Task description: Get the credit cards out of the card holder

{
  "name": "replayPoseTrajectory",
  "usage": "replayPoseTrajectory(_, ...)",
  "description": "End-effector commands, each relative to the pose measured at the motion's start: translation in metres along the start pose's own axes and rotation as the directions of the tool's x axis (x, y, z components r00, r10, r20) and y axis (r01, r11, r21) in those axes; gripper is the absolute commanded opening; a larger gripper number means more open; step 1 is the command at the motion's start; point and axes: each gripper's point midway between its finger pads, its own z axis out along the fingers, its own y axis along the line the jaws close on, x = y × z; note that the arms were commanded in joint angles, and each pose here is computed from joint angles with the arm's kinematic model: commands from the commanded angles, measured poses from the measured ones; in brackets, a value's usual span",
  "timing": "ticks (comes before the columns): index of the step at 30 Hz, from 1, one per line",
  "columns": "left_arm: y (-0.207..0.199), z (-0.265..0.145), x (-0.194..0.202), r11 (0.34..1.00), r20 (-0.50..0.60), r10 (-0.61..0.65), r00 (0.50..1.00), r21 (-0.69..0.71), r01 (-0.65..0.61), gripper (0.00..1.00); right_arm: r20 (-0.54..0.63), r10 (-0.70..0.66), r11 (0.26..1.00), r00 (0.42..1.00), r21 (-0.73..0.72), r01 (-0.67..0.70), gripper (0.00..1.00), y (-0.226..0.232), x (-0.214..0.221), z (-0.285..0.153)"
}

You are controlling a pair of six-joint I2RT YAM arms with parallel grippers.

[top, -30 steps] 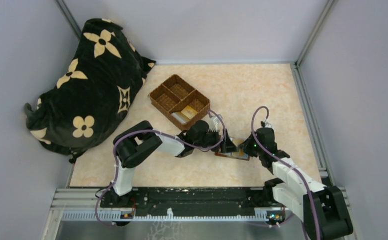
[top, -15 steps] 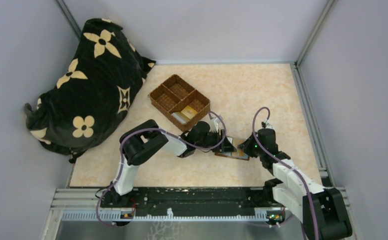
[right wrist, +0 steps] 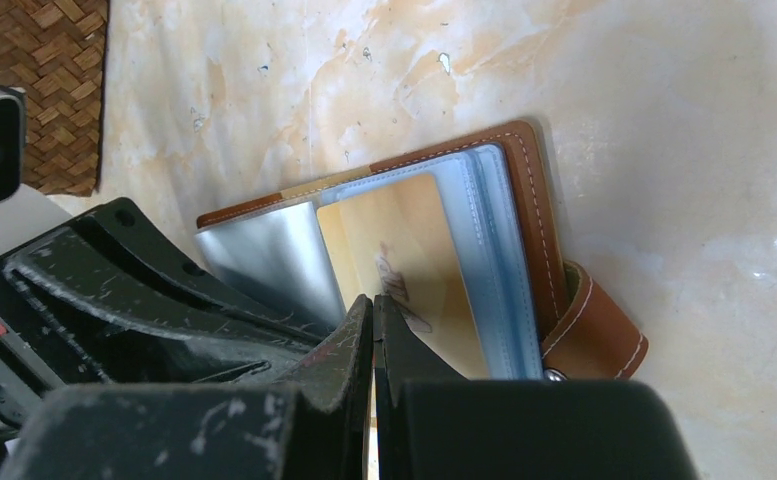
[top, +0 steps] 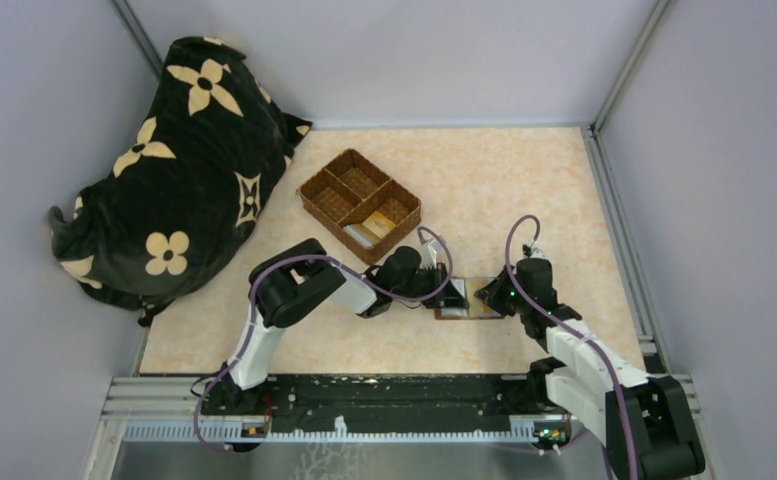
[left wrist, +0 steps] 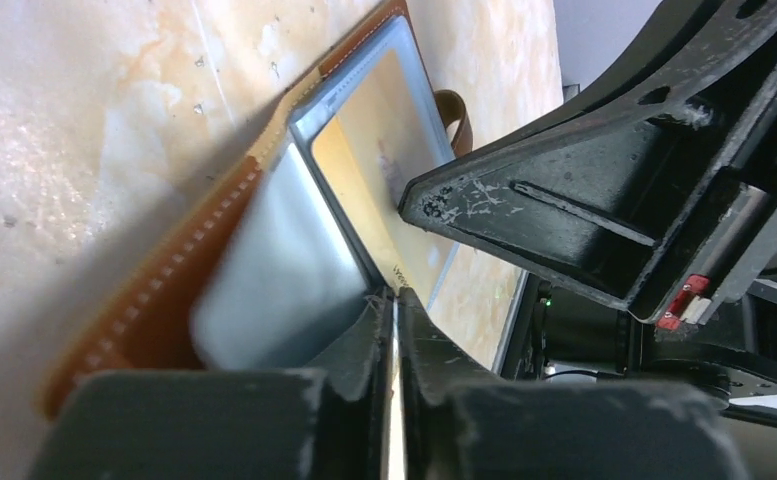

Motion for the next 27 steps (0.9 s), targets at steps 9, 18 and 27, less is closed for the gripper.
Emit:
replayPoseTrajectory(9, -0.014, 0.006, 0.001, 0.997, -0.019, -0.006, 1.0, 0.081, 0.007, 0.0, -0.004, -0.023, 0.999, 1.0, 0.041, 0.023, 0.0, -0.006, -0.004, -0.012)
replayPoseTrajectory(18, -0.001, -0.016, -0.002, 0.998, 0.008, -0.016, 1.0, 0.054, 0.016, 0.0, 0.052, 0.007, 0.995, 0.999, 0.094, -0.012, 0.0, -0.016, -0.028, -0.018)
replayPoseTrajectory(27, 0.004, -0.022, 0.0, 0.999, 0.015, -0.023, 1.0, 0.046, 0.023, 0.0, 0.091, 0.007, 0.982, 0.996, 0.189, -0.024, 0.25, -0.038, -0.039, -0.019)
